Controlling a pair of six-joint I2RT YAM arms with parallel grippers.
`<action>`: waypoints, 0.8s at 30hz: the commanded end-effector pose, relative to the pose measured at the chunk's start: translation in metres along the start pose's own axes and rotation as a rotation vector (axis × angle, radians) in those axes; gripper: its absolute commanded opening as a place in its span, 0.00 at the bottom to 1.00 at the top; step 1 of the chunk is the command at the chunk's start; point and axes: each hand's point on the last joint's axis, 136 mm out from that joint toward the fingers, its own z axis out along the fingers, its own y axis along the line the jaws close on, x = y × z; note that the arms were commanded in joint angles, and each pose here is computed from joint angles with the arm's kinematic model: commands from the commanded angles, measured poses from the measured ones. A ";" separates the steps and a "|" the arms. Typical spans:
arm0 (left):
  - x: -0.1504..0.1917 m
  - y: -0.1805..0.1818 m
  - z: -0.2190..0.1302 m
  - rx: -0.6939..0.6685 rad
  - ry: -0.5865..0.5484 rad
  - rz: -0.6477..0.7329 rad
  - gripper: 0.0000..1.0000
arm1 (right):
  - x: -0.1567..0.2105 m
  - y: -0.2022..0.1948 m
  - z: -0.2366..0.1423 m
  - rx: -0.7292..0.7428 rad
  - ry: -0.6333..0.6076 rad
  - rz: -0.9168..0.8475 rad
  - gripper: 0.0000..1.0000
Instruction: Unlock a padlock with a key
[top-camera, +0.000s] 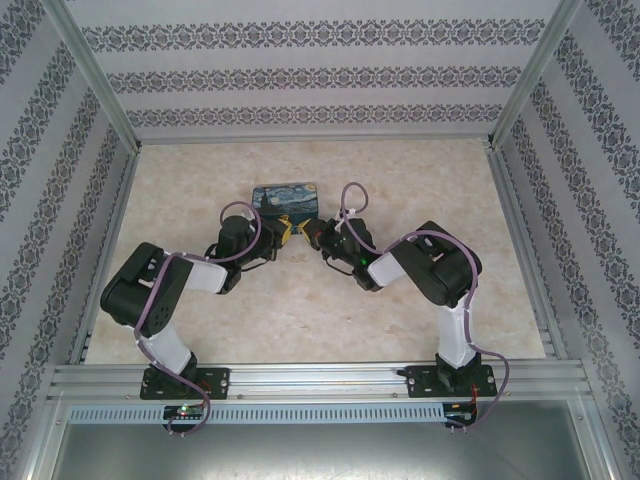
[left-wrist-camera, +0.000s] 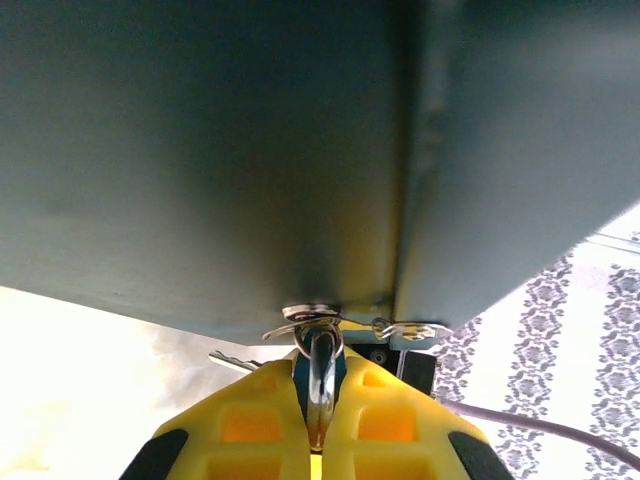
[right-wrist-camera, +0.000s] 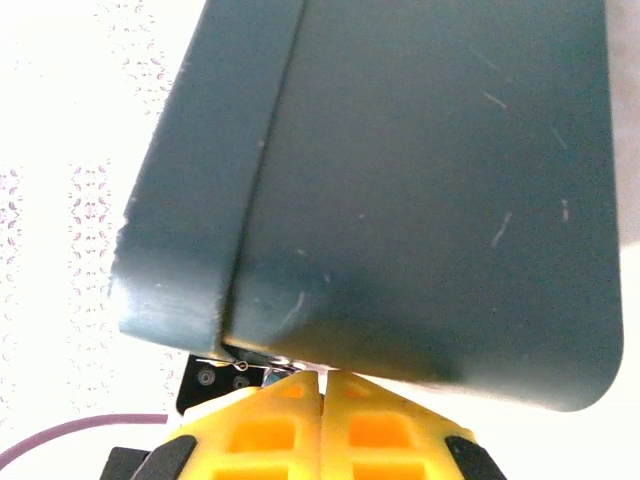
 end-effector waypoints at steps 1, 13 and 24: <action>0.084 -0.024 -0.005 0.092 0.362 0.015 0.00 | 0.040 0.061 -0.002 -0.211 0.155 -0.131 0.00; 0.089 -0.012 -0.017 -0.063 0.377 0.292 0.00 | 0.052 0.099 0.012 -0.321 0.178 0.128 0.00; 0.086 -0.001 -0.016 -0.066 0.361 0.293 0.00 | 0.062 0.106 0.020 -0.331 0.209 0.203 0.00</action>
